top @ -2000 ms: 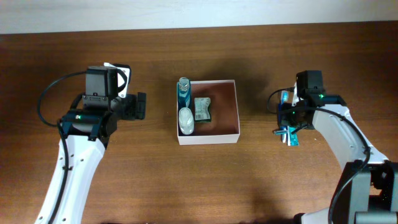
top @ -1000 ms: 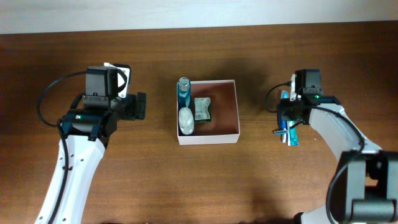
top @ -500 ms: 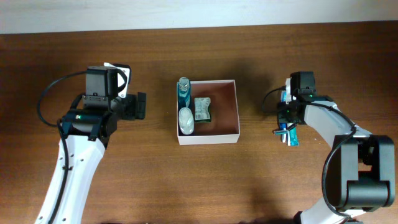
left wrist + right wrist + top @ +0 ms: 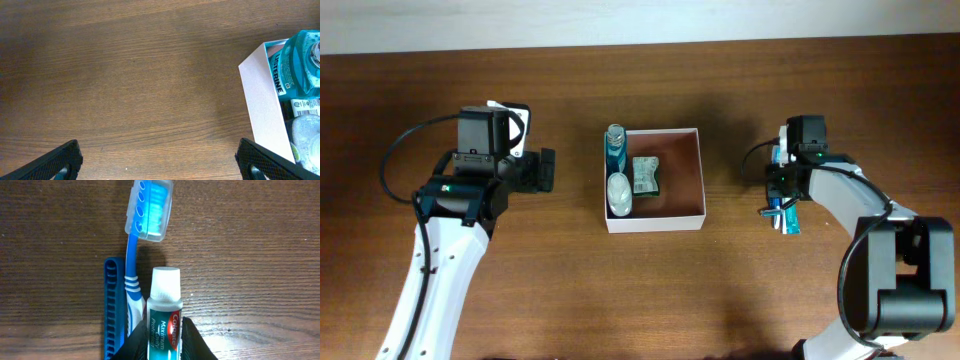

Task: Pack container
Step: 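Lower the right gripper and grasp the toothpaste tube cap end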

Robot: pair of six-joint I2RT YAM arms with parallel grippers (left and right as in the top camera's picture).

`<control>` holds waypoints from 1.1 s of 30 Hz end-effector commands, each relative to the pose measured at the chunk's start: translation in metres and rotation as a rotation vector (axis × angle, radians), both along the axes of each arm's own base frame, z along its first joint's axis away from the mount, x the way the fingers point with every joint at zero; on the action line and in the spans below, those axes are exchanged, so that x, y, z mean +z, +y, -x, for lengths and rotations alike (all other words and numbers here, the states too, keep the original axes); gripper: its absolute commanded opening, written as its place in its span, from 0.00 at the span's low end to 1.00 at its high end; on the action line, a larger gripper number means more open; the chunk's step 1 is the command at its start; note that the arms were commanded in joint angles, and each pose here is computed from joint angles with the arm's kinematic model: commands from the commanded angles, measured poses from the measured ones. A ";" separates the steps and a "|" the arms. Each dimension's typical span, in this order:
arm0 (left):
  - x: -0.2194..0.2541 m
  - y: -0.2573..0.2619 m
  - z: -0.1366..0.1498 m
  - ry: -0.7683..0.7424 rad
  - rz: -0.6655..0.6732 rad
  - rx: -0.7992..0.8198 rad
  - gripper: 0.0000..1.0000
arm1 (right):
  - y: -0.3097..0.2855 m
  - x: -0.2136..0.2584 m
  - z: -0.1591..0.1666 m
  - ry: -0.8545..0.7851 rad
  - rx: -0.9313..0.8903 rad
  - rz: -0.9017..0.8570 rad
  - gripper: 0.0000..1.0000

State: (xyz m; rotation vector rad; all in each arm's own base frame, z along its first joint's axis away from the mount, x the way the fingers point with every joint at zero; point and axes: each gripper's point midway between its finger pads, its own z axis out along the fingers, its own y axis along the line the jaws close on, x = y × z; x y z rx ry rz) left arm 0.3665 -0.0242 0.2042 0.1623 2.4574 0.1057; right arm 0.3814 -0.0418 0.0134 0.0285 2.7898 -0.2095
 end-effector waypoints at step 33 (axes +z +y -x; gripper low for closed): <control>0.000 0.000 -0.002 0.000 -0.004 -0.014 1.00 | -0.011 0.064 -0.014 0.058 -0.091 -0.015 0.04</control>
